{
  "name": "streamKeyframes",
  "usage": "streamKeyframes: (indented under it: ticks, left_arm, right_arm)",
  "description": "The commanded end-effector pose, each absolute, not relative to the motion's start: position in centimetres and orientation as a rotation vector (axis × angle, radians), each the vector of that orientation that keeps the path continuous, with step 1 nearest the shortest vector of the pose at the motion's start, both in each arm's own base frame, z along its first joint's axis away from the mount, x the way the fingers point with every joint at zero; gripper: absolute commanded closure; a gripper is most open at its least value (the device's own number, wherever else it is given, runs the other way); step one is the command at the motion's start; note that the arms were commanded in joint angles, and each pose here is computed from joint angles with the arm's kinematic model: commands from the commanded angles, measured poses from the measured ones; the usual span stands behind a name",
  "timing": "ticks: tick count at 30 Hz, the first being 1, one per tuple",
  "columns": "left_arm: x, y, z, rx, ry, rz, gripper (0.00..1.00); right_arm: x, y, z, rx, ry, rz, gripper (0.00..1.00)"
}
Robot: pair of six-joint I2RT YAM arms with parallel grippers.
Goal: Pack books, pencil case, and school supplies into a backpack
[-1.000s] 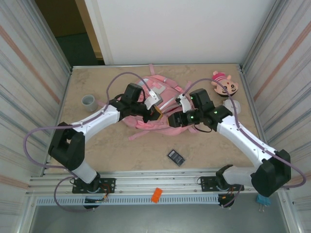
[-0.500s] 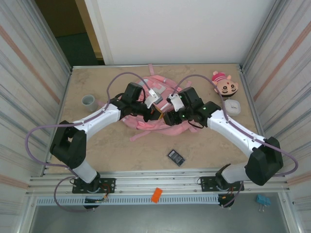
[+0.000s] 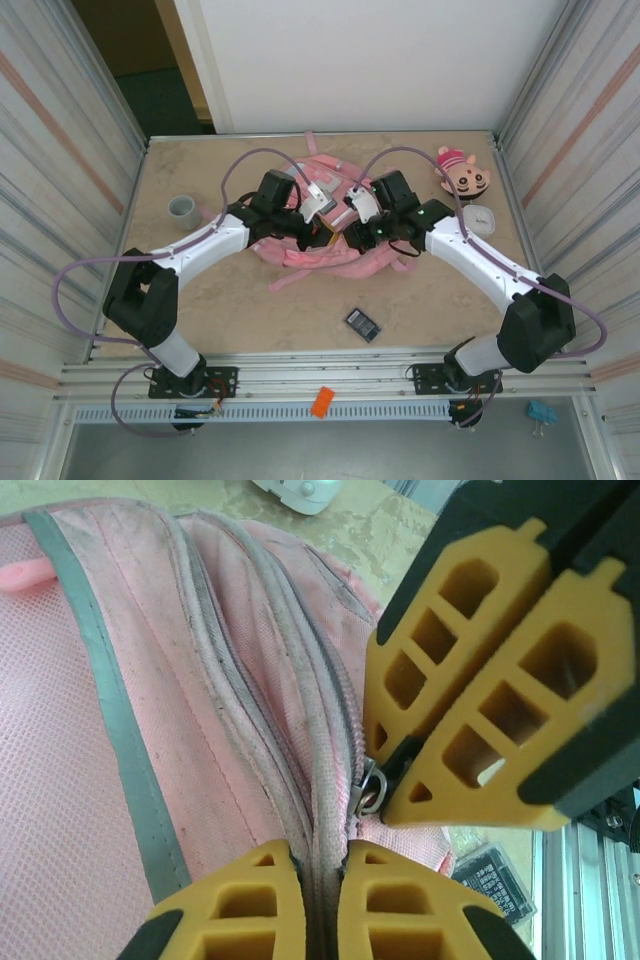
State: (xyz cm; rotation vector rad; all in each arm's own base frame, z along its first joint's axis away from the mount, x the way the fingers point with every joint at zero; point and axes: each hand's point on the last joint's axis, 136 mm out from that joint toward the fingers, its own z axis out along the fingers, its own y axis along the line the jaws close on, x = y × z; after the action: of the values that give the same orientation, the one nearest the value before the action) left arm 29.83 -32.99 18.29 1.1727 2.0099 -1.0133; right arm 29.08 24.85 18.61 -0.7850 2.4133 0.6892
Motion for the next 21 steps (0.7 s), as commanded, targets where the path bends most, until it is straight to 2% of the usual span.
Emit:
streamKeyframes:
  ticks: [1,6,15,21]
  left_arm:
    - [29.4,-32.4,19.9,1.180,2.000,-1.052,1.00]
    - [29.6,-32.1,20.1,1.174,1.997,-1.043,1.00]
    - [29.8,-32.4,20.7,1.165,1.977,-1.052,1.00]
    - [29.9,-32.6,21.0,1.165,1.967,-1.060,1.00]
  right_arm:
    - [31.1,20.0,17.9,-0.631,2.526,0.516,0.97]
    - [31.2,19.0,17.3,-0.617,2.585,0.497,0.97]
    - [30.4,22.2,18.1,-0.758,2.508,0.542,0.70]
    - [30.3,23.5,18.3,-0.799,2.465,0.549,0.58]
